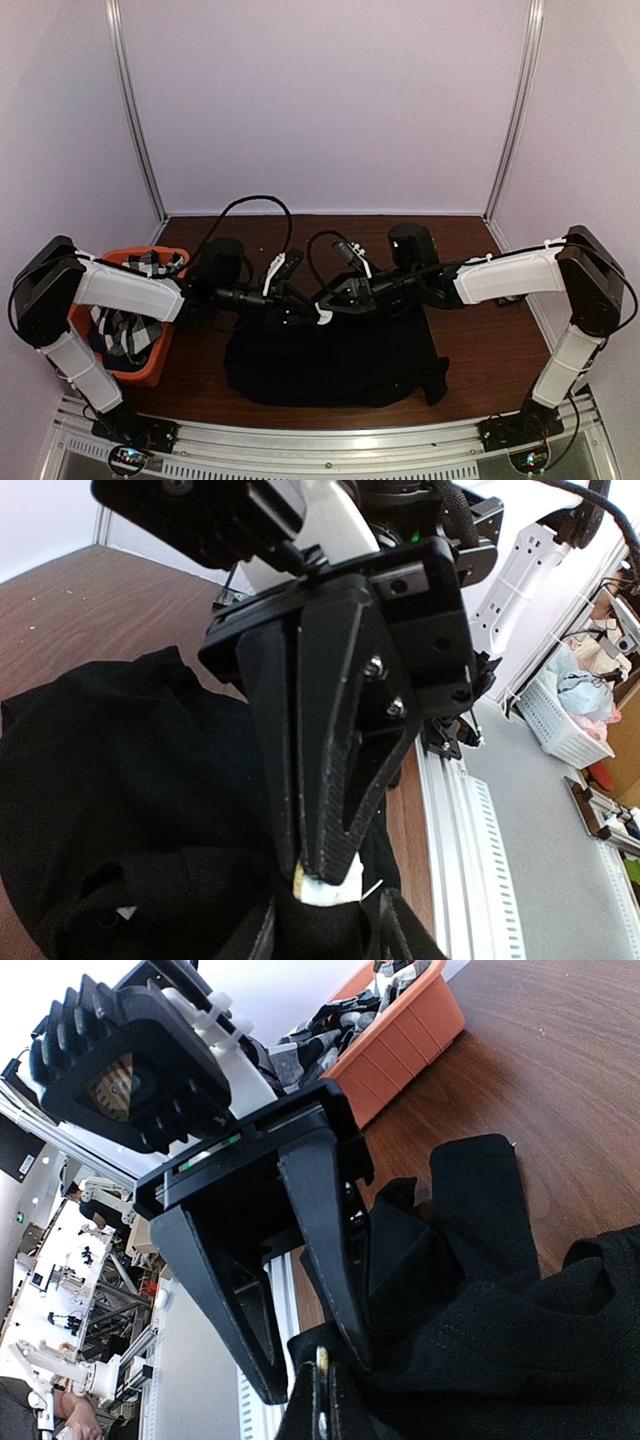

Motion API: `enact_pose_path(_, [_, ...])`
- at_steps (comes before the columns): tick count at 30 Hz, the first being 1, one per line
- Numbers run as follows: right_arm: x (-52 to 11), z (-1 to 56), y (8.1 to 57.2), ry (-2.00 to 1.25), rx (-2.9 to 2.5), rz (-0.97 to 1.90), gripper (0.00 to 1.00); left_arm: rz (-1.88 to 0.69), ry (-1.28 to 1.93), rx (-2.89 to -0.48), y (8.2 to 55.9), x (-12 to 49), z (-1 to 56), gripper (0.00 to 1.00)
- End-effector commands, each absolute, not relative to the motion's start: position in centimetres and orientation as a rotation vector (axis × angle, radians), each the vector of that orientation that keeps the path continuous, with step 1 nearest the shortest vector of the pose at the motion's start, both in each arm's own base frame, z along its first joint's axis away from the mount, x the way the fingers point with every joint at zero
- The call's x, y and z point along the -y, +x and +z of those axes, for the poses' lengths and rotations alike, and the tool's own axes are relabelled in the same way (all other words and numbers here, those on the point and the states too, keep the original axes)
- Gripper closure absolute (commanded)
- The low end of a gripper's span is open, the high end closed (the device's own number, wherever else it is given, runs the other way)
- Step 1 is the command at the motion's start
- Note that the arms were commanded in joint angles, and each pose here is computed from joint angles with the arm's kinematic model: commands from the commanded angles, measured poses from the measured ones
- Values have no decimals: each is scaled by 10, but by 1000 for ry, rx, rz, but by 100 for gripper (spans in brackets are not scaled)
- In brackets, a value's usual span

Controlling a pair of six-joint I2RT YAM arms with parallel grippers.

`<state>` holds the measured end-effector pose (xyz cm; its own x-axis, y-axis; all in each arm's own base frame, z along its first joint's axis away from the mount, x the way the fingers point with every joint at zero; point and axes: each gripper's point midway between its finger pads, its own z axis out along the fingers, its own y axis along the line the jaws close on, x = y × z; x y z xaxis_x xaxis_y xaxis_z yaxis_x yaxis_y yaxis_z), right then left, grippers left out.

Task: Pin the brooch onto the clothing
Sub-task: Pin the brooch onto the flattened clothing.

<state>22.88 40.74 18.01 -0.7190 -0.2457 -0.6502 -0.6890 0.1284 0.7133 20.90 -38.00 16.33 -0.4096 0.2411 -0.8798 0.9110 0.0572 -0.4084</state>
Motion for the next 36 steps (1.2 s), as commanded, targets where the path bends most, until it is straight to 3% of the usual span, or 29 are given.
enact_pose_path(1, [-411, 210, 225, -952, -1938, 1632, 100, -1395, 1174, -1683, 209, 387, 170, 69])
enact_pose_path(5, [-412, 209, 223, -956, -1938, 1633, 100, -1395, 1172, -1683, 210, 388, 169, 77])
enact_pose_path(24, [-417, 208, 218, -982, -1933, 1640, 100, -1370, 1152, -1719, 213, 395, 160, 93])
enact_pose_path(36, [-415, 193, 216, -1078, -1984, 1546, 100, -1349, 1250, -1761, 203, 397, 148, 90])
